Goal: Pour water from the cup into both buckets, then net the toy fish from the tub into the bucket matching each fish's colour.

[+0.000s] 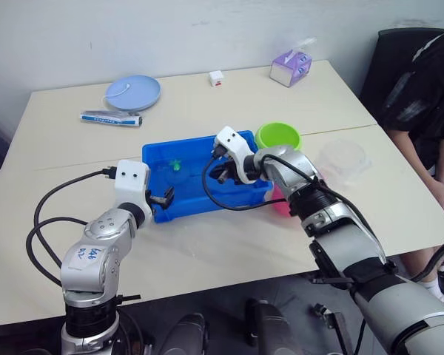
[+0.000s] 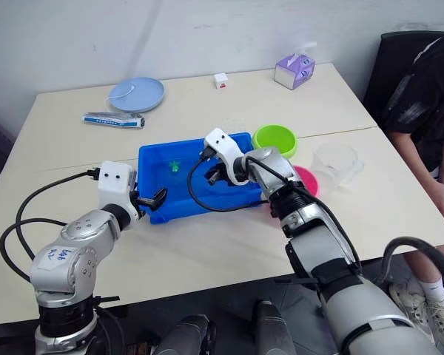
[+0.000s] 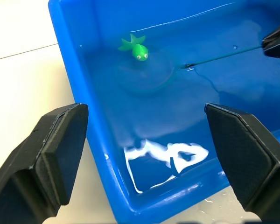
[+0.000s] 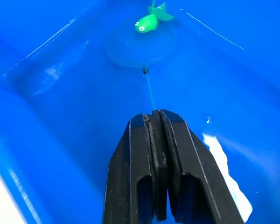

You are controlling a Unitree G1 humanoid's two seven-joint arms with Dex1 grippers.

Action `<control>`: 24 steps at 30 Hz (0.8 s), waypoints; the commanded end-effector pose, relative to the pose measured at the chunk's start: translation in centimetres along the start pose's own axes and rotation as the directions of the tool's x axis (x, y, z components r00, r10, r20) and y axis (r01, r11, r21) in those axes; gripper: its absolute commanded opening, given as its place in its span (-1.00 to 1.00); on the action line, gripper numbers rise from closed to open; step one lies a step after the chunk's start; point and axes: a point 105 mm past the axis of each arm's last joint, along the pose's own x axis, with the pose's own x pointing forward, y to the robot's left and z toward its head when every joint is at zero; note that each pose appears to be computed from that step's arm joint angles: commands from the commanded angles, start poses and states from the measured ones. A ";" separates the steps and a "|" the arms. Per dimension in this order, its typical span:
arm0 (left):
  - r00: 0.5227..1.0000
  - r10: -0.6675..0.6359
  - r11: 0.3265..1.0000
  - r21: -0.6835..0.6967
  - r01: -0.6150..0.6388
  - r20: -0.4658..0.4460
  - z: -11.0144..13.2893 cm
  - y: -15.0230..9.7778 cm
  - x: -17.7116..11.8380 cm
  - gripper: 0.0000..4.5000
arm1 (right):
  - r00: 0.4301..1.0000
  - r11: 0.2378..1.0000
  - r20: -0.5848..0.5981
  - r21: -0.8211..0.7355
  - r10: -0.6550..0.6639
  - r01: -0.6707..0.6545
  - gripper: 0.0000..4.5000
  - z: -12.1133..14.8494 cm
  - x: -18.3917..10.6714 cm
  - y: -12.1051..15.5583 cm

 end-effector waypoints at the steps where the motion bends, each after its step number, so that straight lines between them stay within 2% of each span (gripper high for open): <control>1: 0.998 0.021 1.000 0.015 -0.022 0.059 1.2 0.1 -0.7 0.91 | 0.995 0.999 0.097 -0.036 -0.008 0.012 -0.66 3.3 -0.6 -0.1; 5: 0.998 0.018 1.000 0.014 -0.019 0.061 1.2 0.1 -0.7 0.91 | 0.987 0.998 0.160 -0.050 -0.017 0.026 -0.66 5.1 -1.7 -0.3; 10: 0.998 0.004 1.000 0.015 -0.005 0.060 1.2 -0.1 -0.5 0.91 | 0.982 0.998 0.186 -0.063 -0.007 0.019 -0.66 5.6 -3.7 0.0; 20: 0.997 -0.052 0.998 0.045 0.049 0.065 1.8 -0.8 0.3 0.91 | 0.987 0.998 0.157 -0.052 -0.022 0.031 -0.66 3.3 -8.7 1.5; 24: 0.993 -0.094 0.994 0.063 0.090 0.066 2.0 -1.3 0.5 0.91 | 0.983 0.998 0.176 -0.028 -0.052 0.058 -0.66 2.3 -12.3 1.8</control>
